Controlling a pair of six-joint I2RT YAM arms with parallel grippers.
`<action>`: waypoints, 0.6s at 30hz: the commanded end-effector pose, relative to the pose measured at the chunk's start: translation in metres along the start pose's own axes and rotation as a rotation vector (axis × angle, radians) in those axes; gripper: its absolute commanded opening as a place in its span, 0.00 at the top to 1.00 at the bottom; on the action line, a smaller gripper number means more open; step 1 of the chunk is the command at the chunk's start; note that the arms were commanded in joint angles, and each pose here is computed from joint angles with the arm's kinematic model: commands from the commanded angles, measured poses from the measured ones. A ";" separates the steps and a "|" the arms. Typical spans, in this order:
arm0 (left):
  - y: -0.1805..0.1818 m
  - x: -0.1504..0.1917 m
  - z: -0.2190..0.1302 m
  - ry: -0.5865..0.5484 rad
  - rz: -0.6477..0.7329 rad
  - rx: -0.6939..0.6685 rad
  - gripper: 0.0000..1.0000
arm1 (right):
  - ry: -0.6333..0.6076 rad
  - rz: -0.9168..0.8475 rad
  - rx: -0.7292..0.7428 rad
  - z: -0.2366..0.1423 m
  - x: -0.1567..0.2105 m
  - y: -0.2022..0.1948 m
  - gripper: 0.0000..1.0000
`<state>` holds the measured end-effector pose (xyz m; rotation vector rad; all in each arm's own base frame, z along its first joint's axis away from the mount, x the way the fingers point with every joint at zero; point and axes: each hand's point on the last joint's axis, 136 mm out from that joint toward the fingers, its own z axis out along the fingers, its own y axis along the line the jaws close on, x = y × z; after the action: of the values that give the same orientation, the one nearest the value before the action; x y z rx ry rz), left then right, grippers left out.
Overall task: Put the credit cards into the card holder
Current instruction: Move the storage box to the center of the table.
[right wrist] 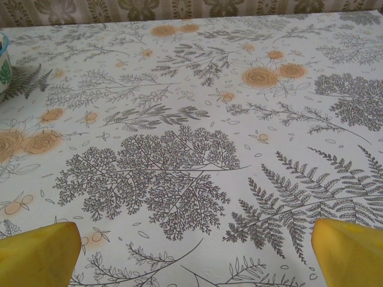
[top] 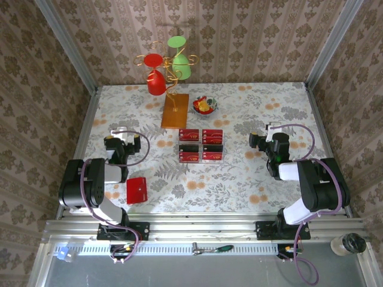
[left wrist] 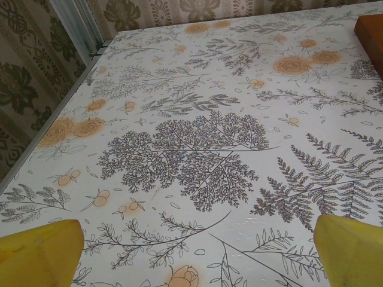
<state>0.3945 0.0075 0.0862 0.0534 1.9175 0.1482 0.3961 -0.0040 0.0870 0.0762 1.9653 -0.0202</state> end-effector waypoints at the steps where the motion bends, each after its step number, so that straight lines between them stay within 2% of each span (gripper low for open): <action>1: -0.002 -0.017 -0.002 -0.032 -0.011 0.014 0.00 | -0.017 0.006 0.048 -0.007 -0.030 -0.009 0.00; 2: -0.002 -0.021 -0.004 -0.030 -0.005 0.014 0.00 | 0.004 0.012 0.070 -0.010 -0.034 -0.012 0.00; 5: 0.004 -0.035 -0.007 0.007 -0.001 -0.017 0.00 | -0.045 0.102 0.186 -0.032 -0.071 -0.032 0.00; 8: 0.010 -0.050 -0.014 0.036 -0.019 -0.041 0.00 | -0.014 0.294 0.301 -0.050 -0.085 -0.050 0.00; 10: 0.012 -0.059 -0.020 0.060 -0.080 -0.042 0.00 | 0.022 0.474 0.381 -0.065 -0.080 -0.063 0.00; 14: 0.001 -0.076 -0.035 0.093 -0.250 0.012 0.00 | 0.099 0.515 0.144 -0.068 -0.079 -0.024 0.00; 18: -0.034 -0.084 -0.057 0.123 -0.451 0.166 0.00 | 0.250 0.483 -0.092 -0.081 -0.061 0.029 0.03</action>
<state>0.3893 -0.0133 0.1964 -0.1597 1.8982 -0.0844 0.3697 -0.0173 0.2018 0.5720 1.9563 0.2093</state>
